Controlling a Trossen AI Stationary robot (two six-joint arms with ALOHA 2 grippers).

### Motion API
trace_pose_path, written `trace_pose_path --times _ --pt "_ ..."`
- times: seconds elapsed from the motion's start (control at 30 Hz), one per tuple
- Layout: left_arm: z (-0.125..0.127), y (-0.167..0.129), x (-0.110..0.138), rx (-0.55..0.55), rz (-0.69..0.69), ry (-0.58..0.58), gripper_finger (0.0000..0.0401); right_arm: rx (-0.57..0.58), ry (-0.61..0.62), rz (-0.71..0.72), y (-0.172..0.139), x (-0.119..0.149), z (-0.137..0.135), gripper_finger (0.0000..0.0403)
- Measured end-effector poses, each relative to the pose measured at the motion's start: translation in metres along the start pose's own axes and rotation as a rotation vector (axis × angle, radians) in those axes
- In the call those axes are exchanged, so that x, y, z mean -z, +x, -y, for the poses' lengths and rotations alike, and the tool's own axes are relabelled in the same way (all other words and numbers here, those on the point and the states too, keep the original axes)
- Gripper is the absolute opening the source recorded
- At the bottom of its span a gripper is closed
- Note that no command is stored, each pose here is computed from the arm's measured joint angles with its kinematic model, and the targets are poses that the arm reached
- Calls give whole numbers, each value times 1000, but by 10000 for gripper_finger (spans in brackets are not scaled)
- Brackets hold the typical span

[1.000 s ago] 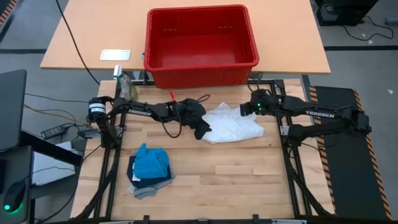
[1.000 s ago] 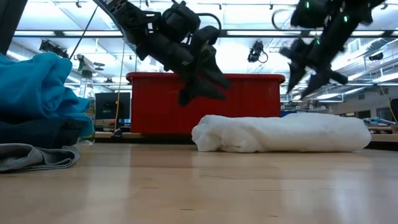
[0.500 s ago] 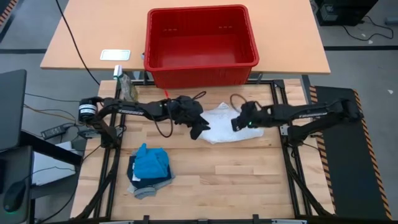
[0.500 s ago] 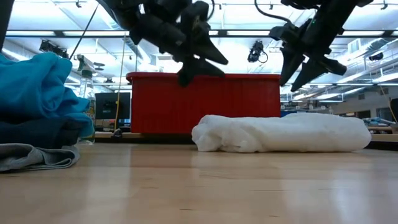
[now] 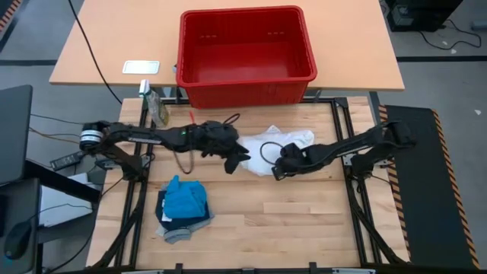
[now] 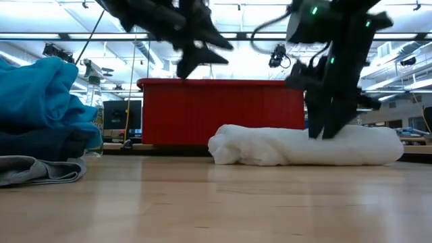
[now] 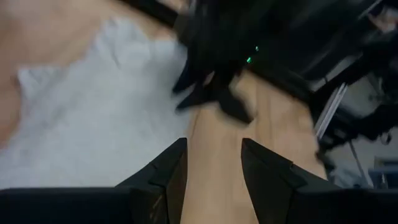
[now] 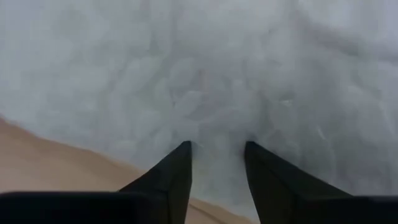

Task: Fold laundry
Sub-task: Fold the white blouse

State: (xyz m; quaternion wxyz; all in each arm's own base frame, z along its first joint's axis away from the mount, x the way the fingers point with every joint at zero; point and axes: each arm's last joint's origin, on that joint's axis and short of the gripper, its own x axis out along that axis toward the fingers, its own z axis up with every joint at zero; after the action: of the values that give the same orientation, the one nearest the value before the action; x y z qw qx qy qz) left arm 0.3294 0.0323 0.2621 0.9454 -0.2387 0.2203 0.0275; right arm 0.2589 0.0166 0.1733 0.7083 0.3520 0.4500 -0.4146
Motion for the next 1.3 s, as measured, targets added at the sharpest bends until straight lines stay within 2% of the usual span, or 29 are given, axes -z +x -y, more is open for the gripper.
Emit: trace_pose_path --times 0.1,0.2,0.37,0.53,0.7,0.8,0.9,1.0,1.13,1.23,1.3 --pt "13 -23 0 -19 77 5 153 5 -34 -49 20 5 -8 144" --pt "17 -45 9 -56 122 -13 153 -58 -38 -81 36 8 -19 130" --pt "23 -82 33 -91 177 -134 152 -319 43 -109 49 13 -51 118" --pt "36 -109 57 -88 242 -185 153 -516 65 -157 36 15 -66 117" --pt "36 -116 70 -158 238 -183 153 -644 -38 -149 8 -5 -61 117" --pt "32 -112 72 -198 232 -197 153 -627 -70 -77 -5 -24 -47 117" --pt "27 -104 72 -223 229 -261 153 -498 -103 -9 -5 -41 -27 117" --pt "26 -96 74 -232 222 -300 153 -340 -149 -11 5 -52 -7 116" --pt "20 -82 81 -282 168 -285 150 -238 -254 -133 25 -52 6 116" --pt "14 -71 87 -325 137 -320 144 -260 -252 -294 34 -44 7 116" --pt "14 -63 89 -327 139 -363 143 -323 -232 -432 34 -35 3 116"
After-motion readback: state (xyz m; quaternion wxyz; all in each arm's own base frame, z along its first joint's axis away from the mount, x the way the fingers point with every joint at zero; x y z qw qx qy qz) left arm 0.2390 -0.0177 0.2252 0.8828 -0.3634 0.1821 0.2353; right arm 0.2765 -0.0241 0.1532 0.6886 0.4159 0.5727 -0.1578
